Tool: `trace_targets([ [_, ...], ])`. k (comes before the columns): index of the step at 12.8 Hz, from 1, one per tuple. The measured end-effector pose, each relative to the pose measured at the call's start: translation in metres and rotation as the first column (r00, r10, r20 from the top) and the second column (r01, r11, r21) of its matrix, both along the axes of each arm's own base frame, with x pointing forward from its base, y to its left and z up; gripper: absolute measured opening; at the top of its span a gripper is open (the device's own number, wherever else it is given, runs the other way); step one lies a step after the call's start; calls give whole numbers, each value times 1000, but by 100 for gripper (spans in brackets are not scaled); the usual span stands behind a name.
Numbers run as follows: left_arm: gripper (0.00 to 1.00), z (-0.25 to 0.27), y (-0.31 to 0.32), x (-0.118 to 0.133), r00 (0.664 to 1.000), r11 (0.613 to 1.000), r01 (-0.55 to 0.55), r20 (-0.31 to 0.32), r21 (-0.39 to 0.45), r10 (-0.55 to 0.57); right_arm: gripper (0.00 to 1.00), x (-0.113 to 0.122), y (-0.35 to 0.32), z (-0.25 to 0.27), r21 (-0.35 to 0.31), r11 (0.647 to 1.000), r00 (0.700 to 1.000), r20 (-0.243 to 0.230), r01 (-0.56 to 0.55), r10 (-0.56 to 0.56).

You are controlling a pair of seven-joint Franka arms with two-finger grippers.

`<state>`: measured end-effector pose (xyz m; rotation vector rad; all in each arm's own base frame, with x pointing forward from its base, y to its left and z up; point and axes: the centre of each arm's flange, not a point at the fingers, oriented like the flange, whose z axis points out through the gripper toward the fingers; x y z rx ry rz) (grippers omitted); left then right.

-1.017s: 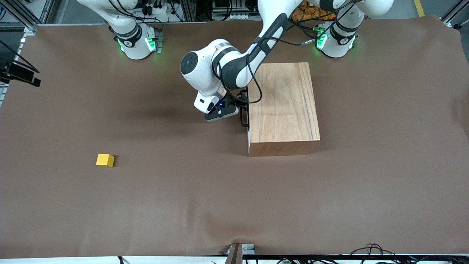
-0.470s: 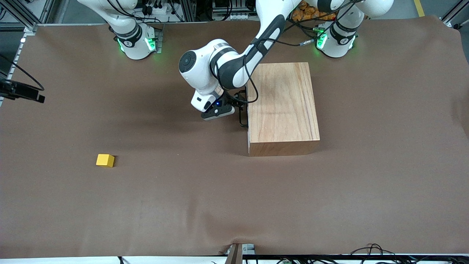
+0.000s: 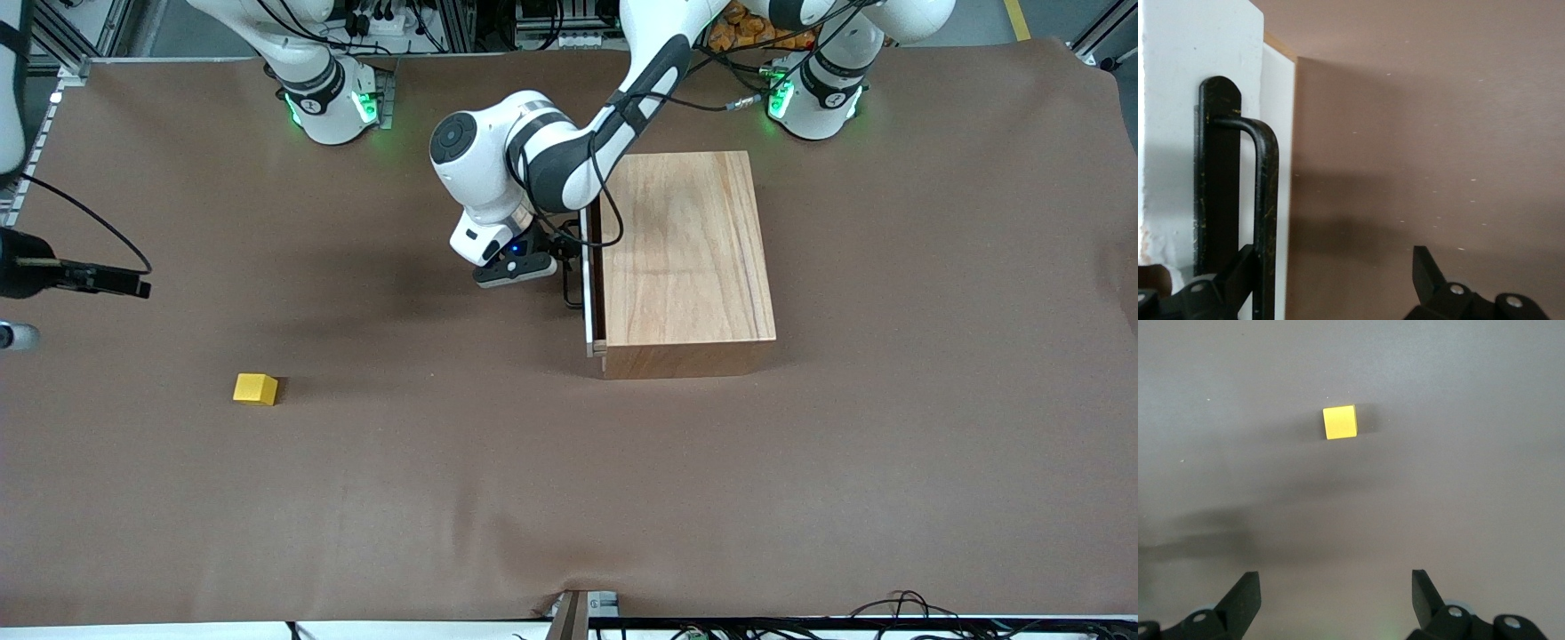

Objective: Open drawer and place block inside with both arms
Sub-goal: 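Pull the drawer open with the left gripper while the right gripper reaches the cube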

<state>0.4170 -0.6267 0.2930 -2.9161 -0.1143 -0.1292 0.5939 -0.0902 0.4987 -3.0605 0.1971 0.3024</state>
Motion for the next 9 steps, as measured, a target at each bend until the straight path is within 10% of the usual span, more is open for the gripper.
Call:
trace_targets([
  [9, 100, 4, -7, 2, 1000, 997, -10, -2, -78, 10, 100, 10, 18, -144, -36, 999, 994, 99, -37, 40],
])
